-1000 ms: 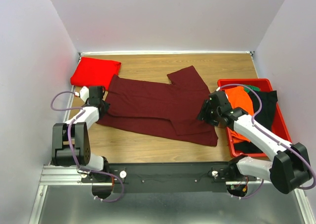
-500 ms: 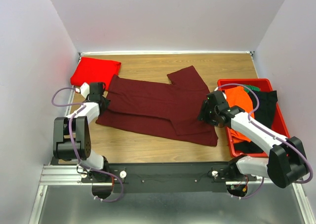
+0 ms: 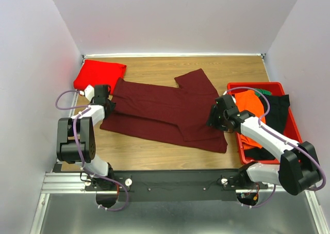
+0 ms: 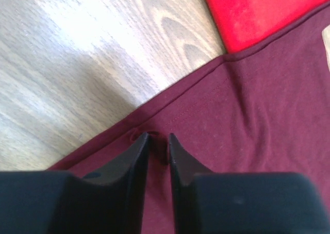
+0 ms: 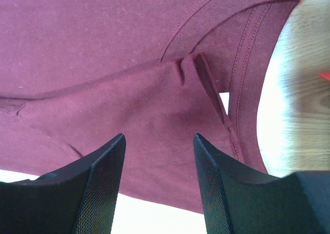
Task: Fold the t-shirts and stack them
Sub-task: Fold the tshirt
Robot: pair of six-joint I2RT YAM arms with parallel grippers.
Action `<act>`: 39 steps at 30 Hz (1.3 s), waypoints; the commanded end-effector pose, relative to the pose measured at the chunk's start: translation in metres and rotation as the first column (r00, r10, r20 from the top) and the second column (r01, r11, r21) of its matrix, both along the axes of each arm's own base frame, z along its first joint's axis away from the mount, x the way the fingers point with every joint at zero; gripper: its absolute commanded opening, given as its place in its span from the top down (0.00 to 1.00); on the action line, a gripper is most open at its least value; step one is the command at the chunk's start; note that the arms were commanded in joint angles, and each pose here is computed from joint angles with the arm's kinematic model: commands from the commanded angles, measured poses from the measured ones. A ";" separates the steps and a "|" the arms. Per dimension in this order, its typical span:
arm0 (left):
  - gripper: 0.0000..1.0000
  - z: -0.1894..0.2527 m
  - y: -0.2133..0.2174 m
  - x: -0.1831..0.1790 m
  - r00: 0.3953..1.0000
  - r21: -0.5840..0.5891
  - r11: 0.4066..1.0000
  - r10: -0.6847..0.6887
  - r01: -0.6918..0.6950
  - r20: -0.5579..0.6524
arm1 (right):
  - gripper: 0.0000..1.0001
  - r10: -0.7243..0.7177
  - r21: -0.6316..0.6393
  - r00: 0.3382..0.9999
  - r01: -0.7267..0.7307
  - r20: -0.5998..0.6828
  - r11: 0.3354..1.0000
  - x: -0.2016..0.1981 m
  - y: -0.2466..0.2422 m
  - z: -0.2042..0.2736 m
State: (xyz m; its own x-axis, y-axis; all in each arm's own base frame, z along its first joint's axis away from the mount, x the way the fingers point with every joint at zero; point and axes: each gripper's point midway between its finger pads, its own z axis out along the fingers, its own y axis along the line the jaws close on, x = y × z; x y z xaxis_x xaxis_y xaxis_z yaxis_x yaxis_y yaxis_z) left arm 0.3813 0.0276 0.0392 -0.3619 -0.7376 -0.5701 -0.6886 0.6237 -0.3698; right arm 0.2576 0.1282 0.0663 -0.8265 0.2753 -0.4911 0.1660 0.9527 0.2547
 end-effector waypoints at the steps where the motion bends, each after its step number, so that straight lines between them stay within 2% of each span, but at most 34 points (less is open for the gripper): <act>1: 0.55 0.018 0.000 0.018 0.997 0.002 1.000 -0.002 0.002 0.073 | 0.37 0.009 -0.024 1.000 -0.009 0.020 1.000 0.004 -0.001 0.000; 4: 0.42 0.027 0.001 0.016 0.995 0.007 1.000 -0.001 0.000 0.097 | 0.37 0.008 -0.025 1.000 -0.008 0.010 1.000 0.002 -0.002 -0.003; 6: 0.41 0.037 0.001 0.015 0.992 0.008 1.000 -0.002 0.001 0.124 | 0.37 0.012 -0.026 1.000 -0.012 0.005 1.000 0.001 -0.002 -0.005; 17: 0.42 0.055 -0.016 -0.020 0.980 -0.008 1.000 -0.021 0.023 0.198 | 0.39 0.003 -0.024 0.999 -0.004 -0.034 1.000 -0.014 -0.003 -0.020; 21: 0.47 0.041 -0.041 -0.036 0.980 -0.028 0.996 -0.073 0.080 0.185 | 0.41 -0.010 -0.028 0.999 0.009 -0.046 1.000 -0.020 -0.003 -0.025; 27: 0.47 0.025 -0.066 -0.053 0.981 -0.049 0.991 -0.117 0.126 0.155 | 0.42 -0.030 -0.013 0.998 0.029 -0.063 0.999 -0.030 -0.003 -0.031; 39: 0.48 0.003 -0.072 -0.065 0.986 -0.047 0.989 -0.132 0.138 0.101 | 0.42 -0.063 0.003 0.991 0.064 -0.117 0.998 -0.047 -0.004 -0.044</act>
